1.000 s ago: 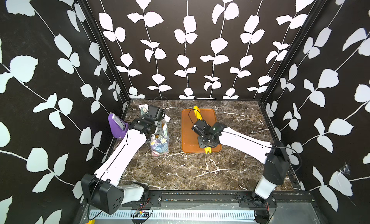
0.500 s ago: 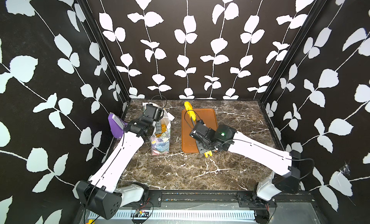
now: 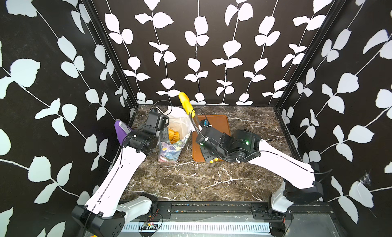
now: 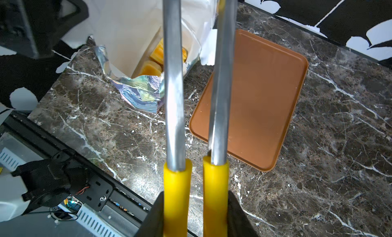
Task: Pack bread into a paper bag
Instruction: Place the fake bread in the paper bag.
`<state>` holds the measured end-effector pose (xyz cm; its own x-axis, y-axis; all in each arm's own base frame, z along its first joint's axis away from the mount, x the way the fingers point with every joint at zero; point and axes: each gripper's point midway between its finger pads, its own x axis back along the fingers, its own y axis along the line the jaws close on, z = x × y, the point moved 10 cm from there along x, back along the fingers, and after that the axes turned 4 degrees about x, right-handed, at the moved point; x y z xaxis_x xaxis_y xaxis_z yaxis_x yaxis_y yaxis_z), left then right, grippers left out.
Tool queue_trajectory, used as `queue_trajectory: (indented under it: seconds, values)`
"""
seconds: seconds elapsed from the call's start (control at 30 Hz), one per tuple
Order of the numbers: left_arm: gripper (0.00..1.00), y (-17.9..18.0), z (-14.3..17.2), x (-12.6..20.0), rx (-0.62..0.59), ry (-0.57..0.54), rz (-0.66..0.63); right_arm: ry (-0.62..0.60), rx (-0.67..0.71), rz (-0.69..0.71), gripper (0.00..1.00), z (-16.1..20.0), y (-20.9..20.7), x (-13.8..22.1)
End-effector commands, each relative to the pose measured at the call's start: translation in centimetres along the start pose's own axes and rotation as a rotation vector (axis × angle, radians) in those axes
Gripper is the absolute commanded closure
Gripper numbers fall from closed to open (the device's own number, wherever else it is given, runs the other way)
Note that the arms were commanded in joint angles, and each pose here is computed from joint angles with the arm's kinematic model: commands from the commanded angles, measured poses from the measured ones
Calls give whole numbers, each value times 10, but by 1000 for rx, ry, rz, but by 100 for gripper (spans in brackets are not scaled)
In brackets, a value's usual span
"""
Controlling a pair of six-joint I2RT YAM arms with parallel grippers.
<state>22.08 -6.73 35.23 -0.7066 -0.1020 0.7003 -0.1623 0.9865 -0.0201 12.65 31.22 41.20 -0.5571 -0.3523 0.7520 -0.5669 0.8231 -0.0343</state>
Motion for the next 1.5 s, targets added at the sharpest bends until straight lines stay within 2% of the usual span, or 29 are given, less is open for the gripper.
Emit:
queue_trajectory:
  seconds: [0.0, 0.6, 0.9, 1.13, 1.2, 1.3, 1.4, 1.47]
  values:
    - [100, 1, -4, 9, 12, -28, 13, -48, 25, 33, 100, -7, 0, 11]
    - [100, 1, 2, 4, 16, -8, 6, 68, 5, -55, 100, 21, 28, -37]
    - [100, 0, 1, 3, 16, -2, 7, 167, 3, -80, 100, 45, 44, -80]
    - [100, 1, 2, 4, 16, 1, 3, 193, 4, -92, 100, 49, 53, -96]
    - [100, 1, 2, 4, 16, 0, 3, 199, 4, -86, 85, 49, 53, -98]
    - [100, 2, 3, 4, 17, 2, 2, 204, 5, -79, 69, 48, 53, -99]
    - [100, 2, 3, 4, 20, 2, 4, 206, 4, -79, 60, 48, 53, -100]
    - [100, 1, 3, 4, 18, 1, 4, 207, 3, -76, 58, 48, 52, -100]
